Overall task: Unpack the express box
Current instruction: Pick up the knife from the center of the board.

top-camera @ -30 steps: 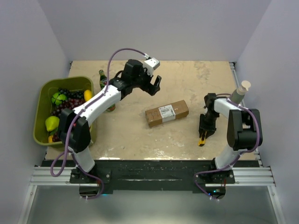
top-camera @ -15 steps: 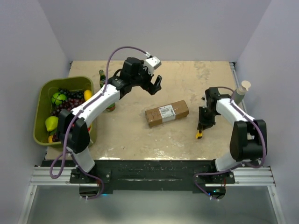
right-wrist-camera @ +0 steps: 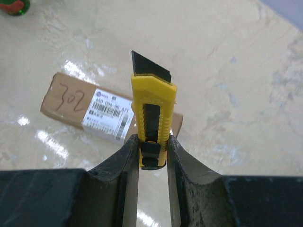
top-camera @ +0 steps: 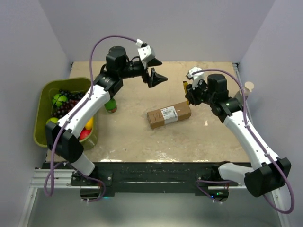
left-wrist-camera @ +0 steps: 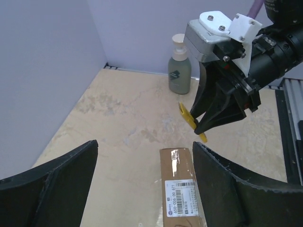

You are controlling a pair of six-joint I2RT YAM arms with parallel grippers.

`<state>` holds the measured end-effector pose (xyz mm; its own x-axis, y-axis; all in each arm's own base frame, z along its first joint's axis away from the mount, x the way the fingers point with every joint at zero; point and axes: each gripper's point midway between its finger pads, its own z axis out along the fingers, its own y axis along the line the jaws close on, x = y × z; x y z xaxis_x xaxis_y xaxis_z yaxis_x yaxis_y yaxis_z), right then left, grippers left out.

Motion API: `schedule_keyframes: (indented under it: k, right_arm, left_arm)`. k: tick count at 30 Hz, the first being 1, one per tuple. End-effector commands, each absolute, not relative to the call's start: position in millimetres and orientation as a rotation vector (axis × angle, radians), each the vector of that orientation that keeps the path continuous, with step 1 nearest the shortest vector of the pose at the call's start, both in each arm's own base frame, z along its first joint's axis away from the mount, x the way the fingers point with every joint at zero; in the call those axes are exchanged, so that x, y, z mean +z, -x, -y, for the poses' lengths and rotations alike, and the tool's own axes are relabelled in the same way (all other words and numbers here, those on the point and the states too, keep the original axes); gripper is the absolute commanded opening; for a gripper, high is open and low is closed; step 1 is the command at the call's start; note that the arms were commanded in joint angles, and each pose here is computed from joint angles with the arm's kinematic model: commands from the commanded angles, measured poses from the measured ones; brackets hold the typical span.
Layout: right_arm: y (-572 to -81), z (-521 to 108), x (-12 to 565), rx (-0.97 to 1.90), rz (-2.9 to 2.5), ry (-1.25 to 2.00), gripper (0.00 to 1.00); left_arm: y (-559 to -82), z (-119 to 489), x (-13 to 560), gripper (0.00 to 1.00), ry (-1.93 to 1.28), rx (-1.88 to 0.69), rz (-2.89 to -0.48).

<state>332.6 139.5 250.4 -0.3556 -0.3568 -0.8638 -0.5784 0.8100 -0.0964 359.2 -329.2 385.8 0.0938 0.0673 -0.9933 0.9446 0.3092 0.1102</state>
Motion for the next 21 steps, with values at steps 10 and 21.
schedule_keyframes:
  k: [10,21]
  right_arm:
    - [-367.7,-181.0,311.4,0.186,-1.677,0.831,0.04]
    - [-365.2,-193.7,309.8,0.210,-1.672,0.860,0.04]
  left_arm:
    - [-346.3,368.0,370.9,0.76,-1.099,-1.331,-1.317]
    - [-362.1,379.3,362.0,0.71,-1.060,-1.313,-1.362]
